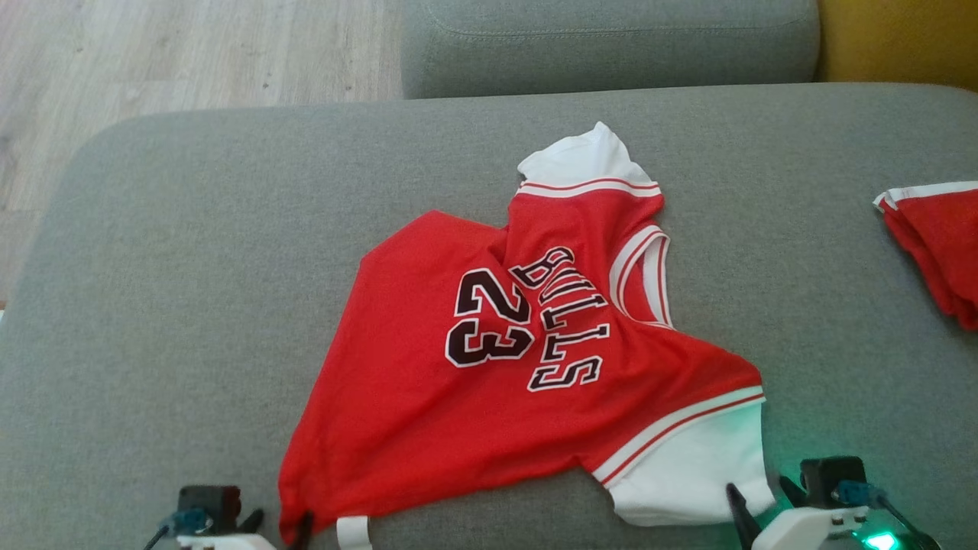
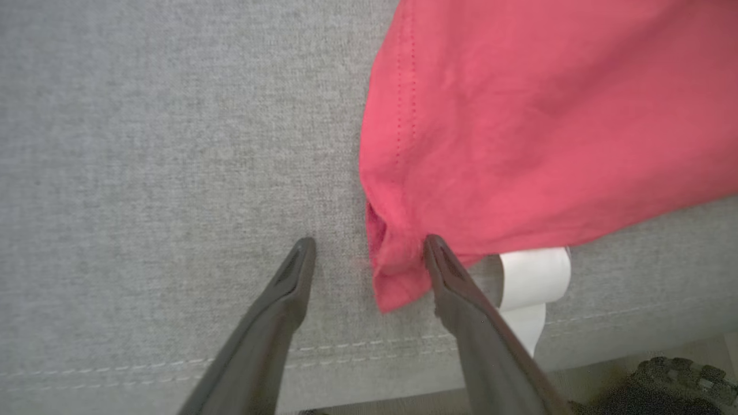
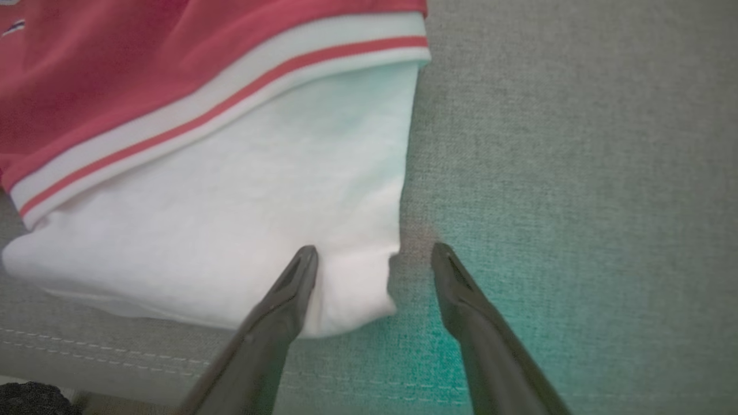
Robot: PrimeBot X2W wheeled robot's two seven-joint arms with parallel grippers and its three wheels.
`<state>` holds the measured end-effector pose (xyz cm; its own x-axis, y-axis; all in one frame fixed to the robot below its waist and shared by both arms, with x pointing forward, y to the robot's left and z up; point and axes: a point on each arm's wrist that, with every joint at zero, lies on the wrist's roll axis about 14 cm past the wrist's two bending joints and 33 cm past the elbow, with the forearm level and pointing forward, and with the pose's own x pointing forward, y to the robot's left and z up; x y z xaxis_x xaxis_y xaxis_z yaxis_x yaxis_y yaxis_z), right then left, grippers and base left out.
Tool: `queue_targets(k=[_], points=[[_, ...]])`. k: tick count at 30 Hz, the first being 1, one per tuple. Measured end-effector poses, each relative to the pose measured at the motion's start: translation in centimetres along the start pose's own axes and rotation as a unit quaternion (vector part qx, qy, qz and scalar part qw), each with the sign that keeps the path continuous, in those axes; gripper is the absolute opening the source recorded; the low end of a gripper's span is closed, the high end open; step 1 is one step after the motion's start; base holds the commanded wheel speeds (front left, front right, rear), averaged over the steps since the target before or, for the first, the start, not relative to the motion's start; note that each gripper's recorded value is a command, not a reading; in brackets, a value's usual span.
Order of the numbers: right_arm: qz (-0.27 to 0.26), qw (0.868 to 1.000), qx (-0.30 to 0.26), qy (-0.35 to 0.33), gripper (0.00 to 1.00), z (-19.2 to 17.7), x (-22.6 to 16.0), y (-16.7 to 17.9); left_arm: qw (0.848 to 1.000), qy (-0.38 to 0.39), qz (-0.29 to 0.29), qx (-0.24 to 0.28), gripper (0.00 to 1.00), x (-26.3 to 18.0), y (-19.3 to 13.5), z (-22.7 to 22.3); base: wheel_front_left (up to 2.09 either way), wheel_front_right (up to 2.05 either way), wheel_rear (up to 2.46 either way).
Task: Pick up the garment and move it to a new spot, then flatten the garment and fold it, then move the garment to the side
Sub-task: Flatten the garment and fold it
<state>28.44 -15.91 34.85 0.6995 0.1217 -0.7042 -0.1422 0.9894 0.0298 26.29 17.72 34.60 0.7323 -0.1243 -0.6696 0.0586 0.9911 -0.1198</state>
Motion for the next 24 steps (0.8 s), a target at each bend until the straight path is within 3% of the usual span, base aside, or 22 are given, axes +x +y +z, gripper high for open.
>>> queue_targets(k=[5, 7, 8, 9, 12, 13, 14, 15, 16, 17, 24], points=[[0.002, 1.0, -0.001, -0.002, 1.0, 0.4, 0.4, 0.1, 1.0, 0.002, -0.011, 0.005, 0.98, 0.4, -0.4, 0.0, 0.0, 0.0, 0.0], [0.002, 1.0, -0.001, -0.001, 1.0, 0.4, 0.5, 0.1, 1.0, -0.001, -0.011, 0.005, 0.89, 0.6, -0.4, 0.2, 0.0, 0.0, 0.0], [0.002, 1.0, -0.001, -0.001, 1.0, 0.5, 0.6, 0.1, 1.0, -0.001, -0.012, 0.006, 0.73, 0.7, -0.4, 0.2, 0.0, 0.0, 0.0], [0.003, 1.0, -0.001, -0.001, 1.0, 0.5, 0.7, 0.1, 1.0, 0.001, -0.012, 0.005, 0.48, 0.7, -0.3, 0.2, 0.0, 0.0, 0.0], [0.003, 1.0, 0.002, 0.004, 1.0, 0.4, 0.9, 0.1, 1.0, 0.003, -0.018, 0.007, 0.25, 0.9, -0.4, 0.3, 0.0, 0.0, 0.0], [0.005, 1.0, 0.004, 0.005, 1.0, 0.3, 0.9, 0.2, 1.0, 0.003, -0.022, 0.008, 0.25, 0.9, -0.6, 0.3, 0.0, 0.0, 0.0], [0.008, 1.0, 0.006, 0.006, 1.0, 0.3, 1.0, 0.3, 1.0, 0.004, -0.025, 0.008, 0.07, 0.9, -0.8, 0.2, 0.0, 0.0, 0.0], [0.011, 1.0, 0.01, 0.009, 1.0, 0.2, 1.1, 0.4, 1.0, 0.004, -0.025, 0.006, 0.0, 0.9, -0.9, 0.2, 0.0, 0.0, 0.0], [0.015, 1.0, 0.013, 0.008, 0.82, 0.2, 1.2, 0.6, 1.0, 0.004, -0.026, 0.005, 0.0, 0.9, -0.9, 0.1, 0.0, 0.0, 0.0], [0.018, 1.0, 0.018, 0.002, 0.0, 0.4, 1.2, 0.8, 1.0, 0.004, -0.028, 0.002, 0.0, 0.9, -0.9, 0.1, 0.0, 0.0, 0.0], [0.046, 0.995, 0.069, -0.047, 0.0, 2.5, 0.7, 2.0, 0.999, 0.0, -0.045, -0.017, 0.0, 0.5, -1.9, 0.6, 0.0, 0.0, 0.0]])
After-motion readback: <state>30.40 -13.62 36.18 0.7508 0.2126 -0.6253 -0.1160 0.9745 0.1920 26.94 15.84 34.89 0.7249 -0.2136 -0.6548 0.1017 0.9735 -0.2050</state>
